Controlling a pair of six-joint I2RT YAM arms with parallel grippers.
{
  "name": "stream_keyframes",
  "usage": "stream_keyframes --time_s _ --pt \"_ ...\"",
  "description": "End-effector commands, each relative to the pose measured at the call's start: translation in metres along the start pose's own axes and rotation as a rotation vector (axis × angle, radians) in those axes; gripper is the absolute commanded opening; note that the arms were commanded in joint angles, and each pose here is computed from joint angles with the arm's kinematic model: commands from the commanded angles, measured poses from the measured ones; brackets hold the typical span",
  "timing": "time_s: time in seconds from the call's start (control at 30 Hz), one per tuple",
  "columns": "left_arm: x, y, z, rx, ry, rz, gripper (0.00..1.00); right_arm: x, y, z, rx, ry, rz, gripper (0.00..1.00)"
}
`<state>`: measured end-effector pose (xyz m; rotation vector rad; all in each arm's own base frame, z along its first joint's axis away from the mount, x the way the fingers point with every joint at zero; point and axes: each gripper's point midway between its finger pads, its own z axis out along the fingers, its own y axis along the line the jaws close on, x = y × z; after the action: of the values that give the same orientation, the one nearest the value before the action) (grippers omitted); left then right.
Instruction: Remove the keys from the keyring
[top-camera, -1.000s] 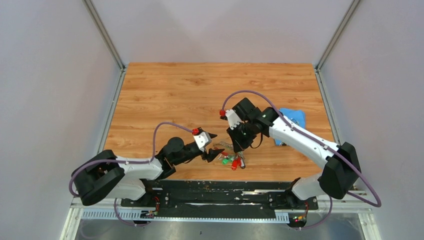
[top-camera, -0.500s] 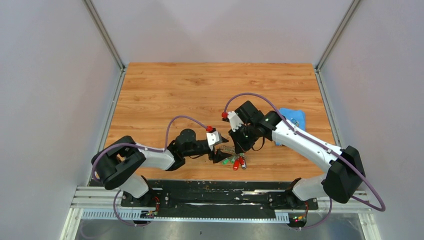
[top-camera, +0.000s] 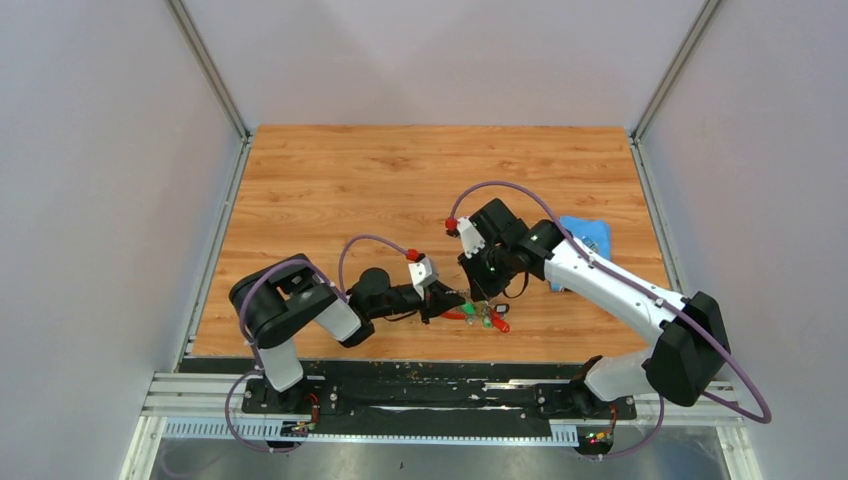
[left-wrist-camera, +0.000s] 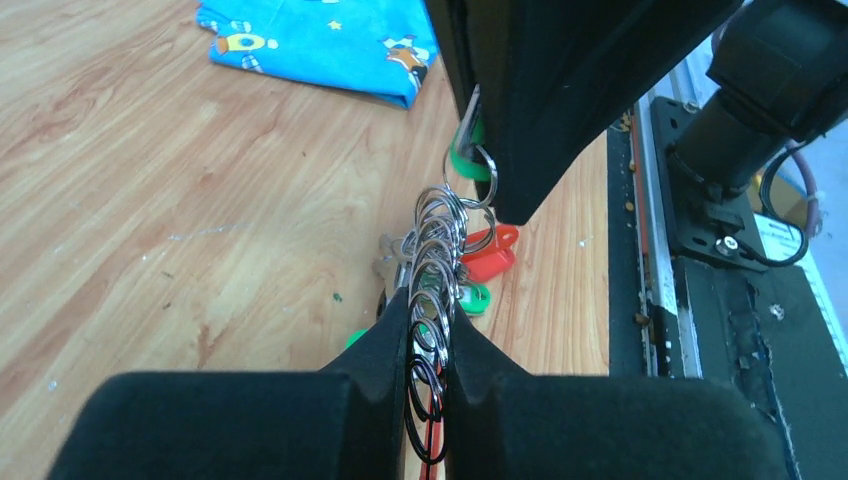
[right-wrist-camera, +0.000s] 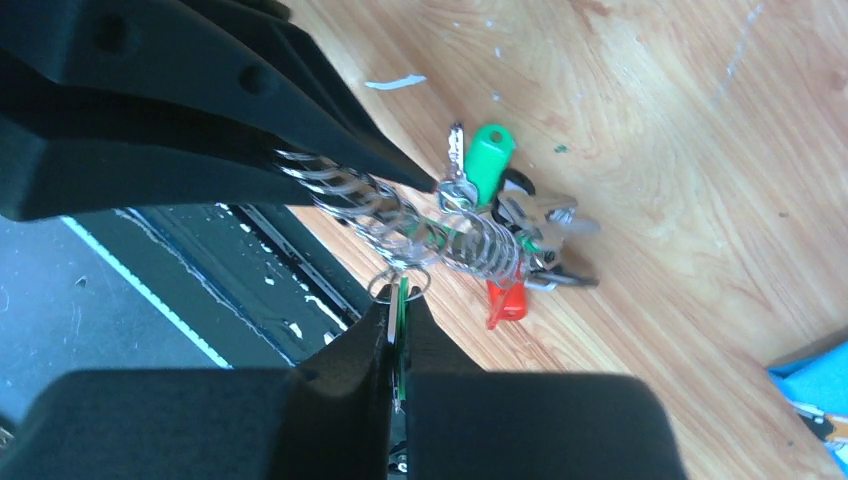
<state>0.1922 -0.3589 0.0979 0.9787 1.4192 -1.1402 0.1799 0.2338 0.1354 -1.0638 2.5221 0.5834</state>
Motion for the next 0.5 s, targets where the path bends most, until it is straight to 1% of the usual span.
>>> stream_keyframes --time_s 0.0,0.07,0.17,0.23,0.3,0.37,0.47 --pt "-0.028 0.006 -0.004 -0.056 -0.151 -0.081 0.00 0.018 -0.025 0.002 0.111 0.030 0.159 0.01" --pt "-0.036 0.004 -0.006 -0.066 -0.171 -0.069 0.00 0.022 -0.027 0.005 0.115 0.036 0.192 0.01" --pt "-0.056 0.004 -0.013 -0.089 -0.224 -0.046 0.00 0.015 -0.039 -0.003 0.191 0.011 0.204 0.01" --pt "-0.068 0.000 -0.015 -0.078 -0.254 -0.042 0.00 0.002 -0.040 -0.011 0.205 -0.030 0.194 0.01" --pt "-0.077 -0.005 -0.015 -0.051 -0.273 -0.045 0.00 -0.014 -0.035 -0.020 0.179 -0.071 0.171 0.01" --pt "-0.081 -0.007 -0.014 -0.044 -0.281 -0.057 0.00 -0.035 -0.029 -0.035 0.161 -0.133 0.140 0.01" --pt "-0.081 -0.003 -0.014 -0.052 -0.282 -0.071 0.00 -0.053 -0.024 -0.054 0.157 -0.195 0.094 0.01"
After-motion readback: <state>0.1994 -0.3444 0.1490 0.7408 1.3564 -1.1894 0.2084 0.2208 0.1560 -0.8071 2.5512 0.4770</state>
